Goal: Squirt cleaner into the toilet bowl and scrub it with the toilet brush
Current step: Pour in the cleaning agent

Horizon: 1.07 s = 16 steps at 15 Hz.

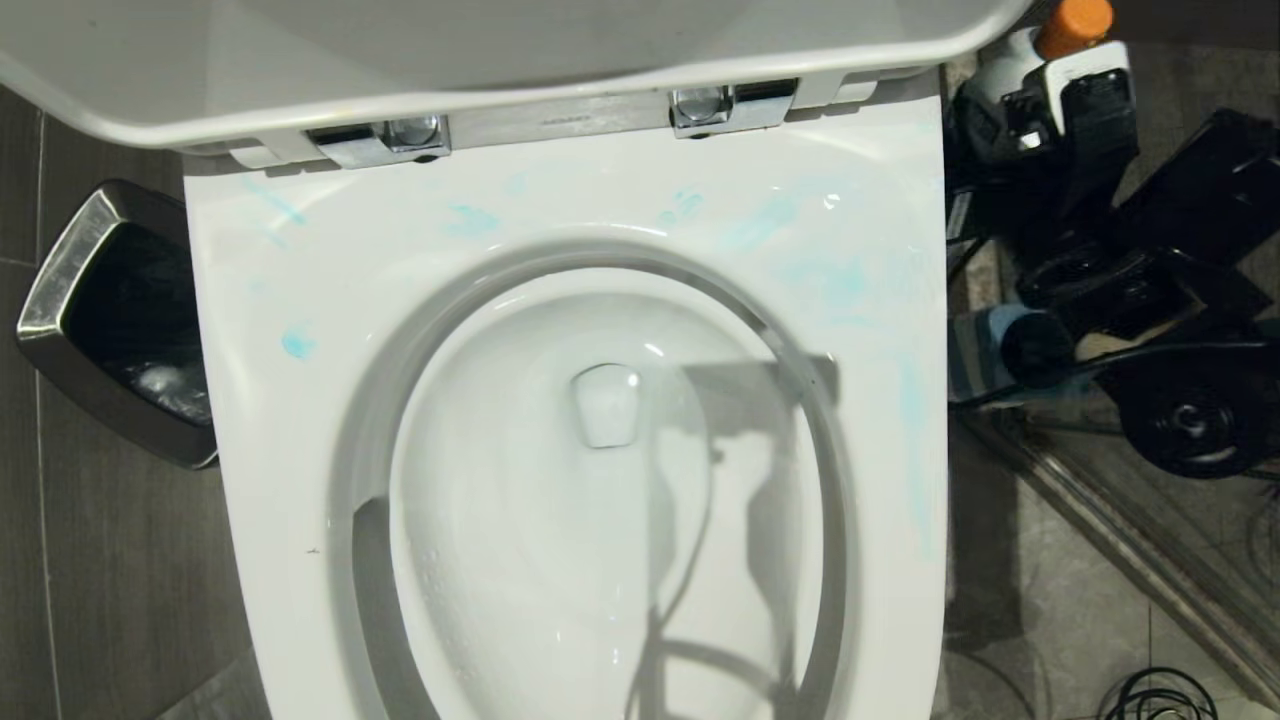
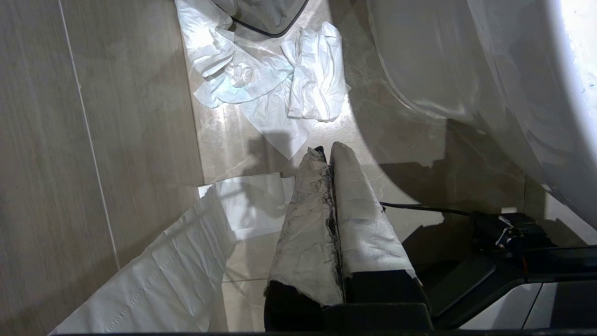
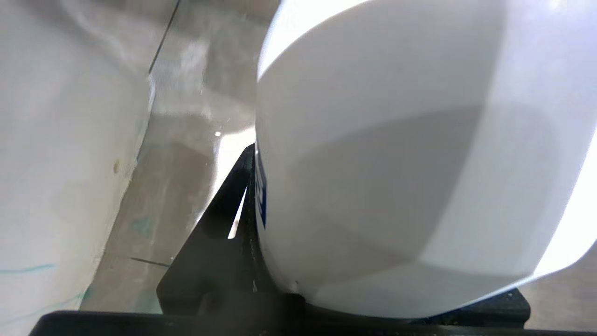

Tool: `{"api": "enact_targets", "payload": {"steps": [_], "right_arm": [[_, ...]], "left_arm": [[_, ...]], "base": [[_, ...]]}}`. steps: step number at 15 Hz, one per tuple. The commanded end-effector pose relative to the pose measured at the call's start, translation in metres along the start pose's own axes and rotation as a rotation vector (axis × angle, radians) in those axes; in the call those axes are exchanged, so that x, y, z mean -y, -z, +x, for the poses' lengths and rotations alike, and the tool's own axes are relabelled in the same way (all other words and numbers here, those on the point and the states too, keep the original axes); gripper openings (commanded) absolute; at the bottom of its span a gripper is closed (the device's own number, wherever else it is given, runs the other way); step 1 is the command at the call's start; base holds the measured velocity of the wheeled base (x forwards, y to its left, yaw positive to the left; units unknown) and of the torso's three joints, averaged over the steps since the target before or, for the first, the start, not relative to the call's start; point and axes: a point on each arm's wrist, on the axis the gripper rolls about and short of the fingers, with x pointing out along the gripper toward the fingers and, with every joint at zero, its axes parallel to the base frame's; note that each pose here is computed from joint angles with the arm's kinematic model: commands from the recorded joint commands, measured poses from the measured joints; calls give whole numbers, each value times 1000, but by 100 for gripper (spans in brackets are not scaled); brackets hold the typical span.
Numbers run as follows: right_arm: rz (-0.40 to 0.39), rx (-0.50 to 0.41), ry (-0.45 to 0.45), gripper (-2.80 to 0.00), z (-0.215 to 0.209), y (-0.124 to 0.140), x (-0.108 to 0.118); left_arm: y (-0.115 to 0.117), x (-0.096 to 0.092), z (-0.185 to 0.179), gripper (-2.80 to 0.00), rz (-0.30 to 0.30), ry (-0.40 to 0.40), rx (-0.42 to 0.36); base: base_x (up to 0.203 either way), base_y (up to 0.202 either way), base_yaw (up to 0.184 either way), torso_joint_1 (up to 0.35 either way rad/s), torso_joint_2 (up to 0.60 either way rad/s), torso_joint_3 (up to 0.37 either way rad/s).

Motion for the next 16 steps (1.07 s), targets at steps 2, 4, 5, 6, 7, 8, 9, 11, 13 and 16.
{"api": "enact_targets", "payload": {"steps": [2, 4, 5, 6, 7, 8, 9, 11, 13, 16], "right_arm": [[24, 65, 18, -280, -34, -62, 34], [28, 73, 17, -280, -48, -81, 45], [30, 77, 16, -280, -56, -89, 51], [32, 81, 16, -280, -64, -97, 57], [32, 82, 16, -280, -71, -103, 62], [31, 83, 18, -280, -77, -109, 66], [31, 84, 24, -280, -83, -114, 71], [29, 75, 37, -280, -92, -122, 78], [29, 70, 38, -280, -101, -128, 84], [32, 74, 53, -280, -111, -133, 90]], "left_arm": [[0, 0, 0, -280, 0, 1, -1], [0, 0, 0, -280, 1, 1, -1], [0, 0, 0, -280, 0, 1, 0], [0, 0, 0, -280, 0, 1, 0], [0, 0, 0, -280, 1, 1, -1], [0, 0, 0, -280, 1, 1, 0], [0, 0, 0, -280, 2, 1, 0], [0, 0, 0, -280, 0, 1, 0], [0, 0, 0, -280, 0, 1, 0], [0, 0, 0, -280, -3, -2, 0]], "base": [[0, 0, 0, 0, 0, 0], [0, 0, 0, 0, 0, 0], [0, 0, 0, 0, 0, 0], [0, 0, 0, 0, 0, 0], [0, 0, 0, 0, 0, 0], [0, 0, 0, 0, 0, 0], [0, 0, 0, 0, 0, 0], [0, 0, 0, 0, 0, 0], [0, 0, 0, 0, 0, 0], [0, 0, 0, 0, 0, 0]]}}
